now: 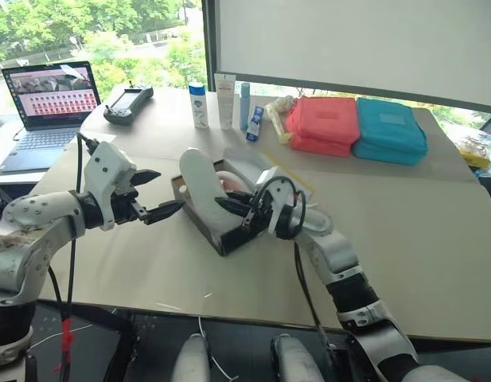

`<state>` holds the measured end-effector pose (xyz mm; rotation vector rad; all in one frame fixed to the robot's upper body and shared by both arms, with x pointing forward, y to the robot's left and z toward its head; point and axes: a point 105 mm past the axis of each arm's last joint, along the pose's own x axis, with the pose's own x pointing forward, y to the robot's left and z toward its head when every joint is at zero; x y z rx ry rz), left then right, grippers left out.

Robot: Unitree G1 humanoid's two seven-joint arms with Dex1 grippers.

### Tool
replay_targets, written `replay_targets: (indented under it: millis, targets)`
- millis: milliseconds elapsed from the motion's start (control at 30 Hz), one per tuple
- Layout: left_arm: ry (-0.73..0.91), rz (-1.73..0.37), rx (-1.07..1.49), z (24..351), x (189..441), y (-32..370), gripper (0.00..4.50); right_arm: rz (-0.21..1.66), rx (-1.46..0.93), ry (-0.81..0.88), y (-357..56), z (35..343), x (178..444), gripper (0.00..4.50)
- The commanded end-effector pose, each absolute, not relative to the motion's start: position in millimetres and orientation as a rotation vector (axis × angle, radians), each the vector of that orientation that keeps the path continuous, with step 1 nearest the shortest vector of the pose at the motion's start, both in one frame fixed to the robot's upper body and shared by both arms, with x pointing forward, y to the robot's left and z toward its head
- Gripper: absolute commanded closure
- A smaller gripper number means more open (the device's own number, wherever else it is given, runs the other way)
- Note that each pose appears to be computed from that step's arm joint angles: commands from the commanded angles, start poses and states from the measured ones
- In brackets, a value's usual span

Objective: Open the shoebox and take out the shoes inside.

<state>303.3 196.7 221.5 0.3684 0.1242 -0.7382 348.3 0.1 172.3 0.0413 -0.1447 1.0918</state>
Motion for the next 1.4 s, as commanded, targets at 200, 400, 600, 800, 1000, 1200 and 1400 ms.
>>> replay_targets:
  millis: [200,400,600,800,1000,1200,1400]
  targets:
    - [0.069,-0.726,0.392,232,303,196,0.0,0.942,0.021,-0.136,-14,185,372,4.05]
    - [0.072,-0.725,0.386,229,303,196,0.0,0.919,0.387,-0.215,-34,243,379,4.05]
    - [0.07,-0.731,0.386,228,305,195,0.0,0.972,0.605,-0.272,-52,287,371,4.05]
    - [0.064,-0.748,0.386,227,308,190,0.0,0.986,0.412,-0.252,-41,276,361,4.05]
    - [0.063,-0.758,0.387,227,310,187,0.0,0.92,0.117,-0.289,-36,265,365,4.05]
    - [0.062,-0.763,0.385,227,310,186,0.0,0.622,-0.176,-0.369,-73,263,400,4.05]
    - [0.061,-0.762,0.391,229,309,188,0.0,0.777,0.013,-0.296,-33,245,378,4.05]
